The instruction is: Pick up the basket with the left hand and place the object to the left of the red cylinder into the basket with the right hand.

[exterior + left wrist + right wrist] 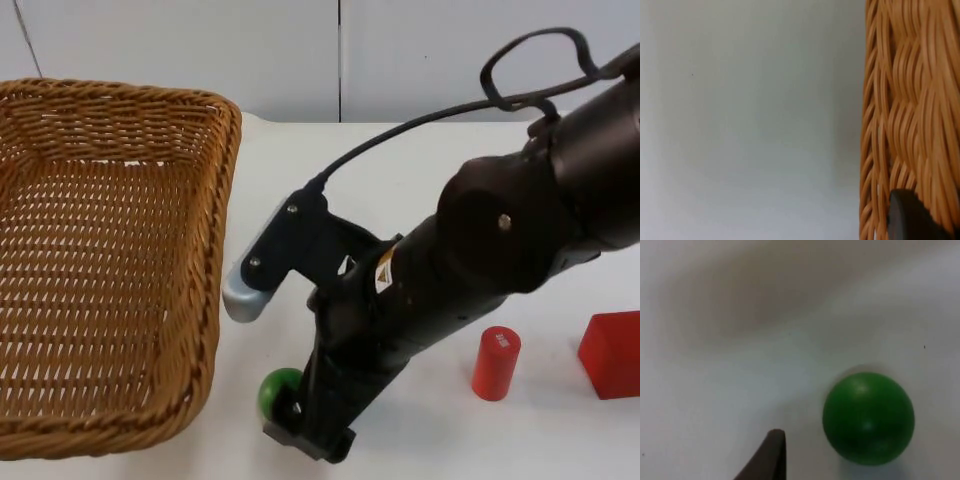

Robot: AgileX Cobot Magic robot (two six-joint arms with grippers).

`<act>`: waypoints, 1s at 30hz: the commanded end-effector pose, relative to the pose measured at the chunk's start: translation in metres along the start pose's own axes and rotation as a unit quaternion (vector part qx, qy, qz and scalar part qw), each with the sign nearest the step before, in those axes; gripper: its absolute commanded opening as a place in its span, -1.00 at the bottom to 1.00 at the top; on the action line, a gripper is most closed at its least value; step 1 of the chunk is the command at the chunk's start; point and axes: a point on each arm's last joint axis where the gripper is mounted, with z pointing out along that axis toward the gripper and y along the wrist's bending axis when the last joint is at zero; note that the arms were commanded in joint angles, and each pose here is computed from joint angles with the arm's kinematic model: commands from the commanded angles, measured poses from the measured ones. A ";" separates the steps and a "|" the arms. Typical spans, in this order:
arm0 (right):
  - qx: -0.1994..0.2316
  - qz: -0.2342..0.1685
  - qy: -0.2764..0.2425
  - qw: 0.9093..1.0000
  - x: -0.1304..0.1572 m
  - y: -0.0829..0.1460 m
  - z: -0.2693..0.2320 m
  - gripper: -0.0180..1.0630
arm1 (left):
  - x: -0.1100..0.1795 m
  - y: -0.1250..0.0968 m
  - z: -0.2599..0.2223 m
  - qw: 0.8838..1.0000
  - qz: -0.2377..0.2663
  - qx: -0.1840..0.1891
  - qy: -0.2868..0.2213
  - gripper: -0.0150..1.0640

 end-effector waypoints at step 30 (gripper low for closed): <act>0.012 0.006 -0.014 1.000 0.001 0.000 0.012 0.70 | 0.002 0.000 -0.003 1.000 0.007 -0.005 0.000 -0.98</act>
